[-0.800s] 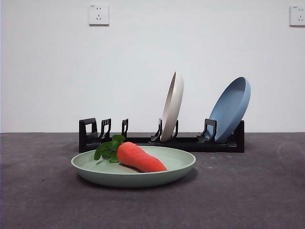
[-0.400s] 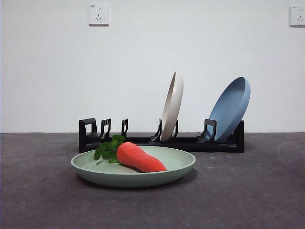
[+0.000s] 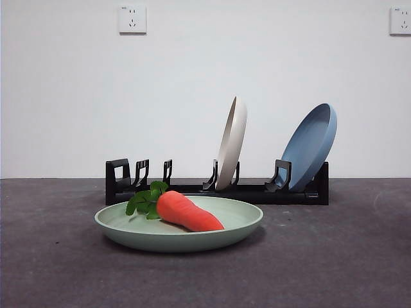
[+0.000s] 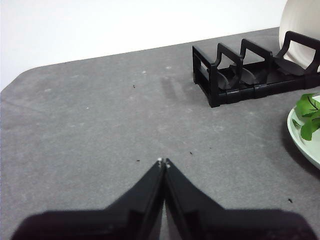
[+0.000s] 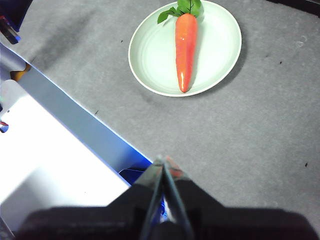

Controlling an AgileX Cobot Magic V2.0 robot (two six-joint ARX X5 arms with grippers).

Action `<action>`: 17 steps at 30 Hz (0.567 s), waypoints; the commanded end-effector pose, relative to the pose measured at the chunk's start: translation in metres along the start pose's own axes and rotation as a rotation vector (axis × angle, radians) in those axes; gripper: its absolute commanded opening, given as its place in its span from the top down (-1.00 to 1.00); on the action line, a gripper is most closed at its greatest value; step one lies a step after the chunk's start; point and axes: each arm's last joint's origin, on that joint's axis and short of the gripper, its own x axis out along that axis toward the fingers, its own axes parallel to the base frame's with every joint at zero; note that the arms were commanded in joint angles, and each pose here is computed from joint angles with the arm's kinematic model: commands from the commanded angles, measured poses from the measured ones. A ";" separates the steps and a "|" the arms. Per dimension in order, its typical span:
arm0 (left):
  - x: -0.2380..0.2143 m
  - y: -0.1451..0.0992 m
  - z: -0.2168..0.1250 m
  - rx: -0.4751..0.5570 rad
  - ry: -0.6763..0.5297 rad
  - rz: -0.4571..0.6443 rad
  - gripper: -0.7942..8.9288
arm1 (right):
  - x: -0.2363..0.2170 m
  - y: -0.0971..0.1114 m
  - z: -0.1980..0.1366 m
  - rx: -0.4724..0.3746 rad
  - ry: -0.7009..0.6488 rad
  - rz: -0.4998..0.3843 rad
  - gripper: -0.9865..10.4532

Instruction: Take the green plate from the plate rack,put the plate on the table,take the carrot from the table,put the carrot in the plate

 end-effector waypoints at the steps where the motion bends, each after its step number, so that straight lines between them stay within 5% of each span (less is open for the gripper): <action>1: 0.001 0.000 -0.004 -0.014 0.011 0.005 0.84 | 0.000 0.000 0.000 -0.006 -0.004 0.001 0.82; 17: 0.001 0.000 -0.004 -0.014 0.011 0.005 0.84 | -0.003 -0.002 0.000 -0.051 -0.029 -0.039 0.82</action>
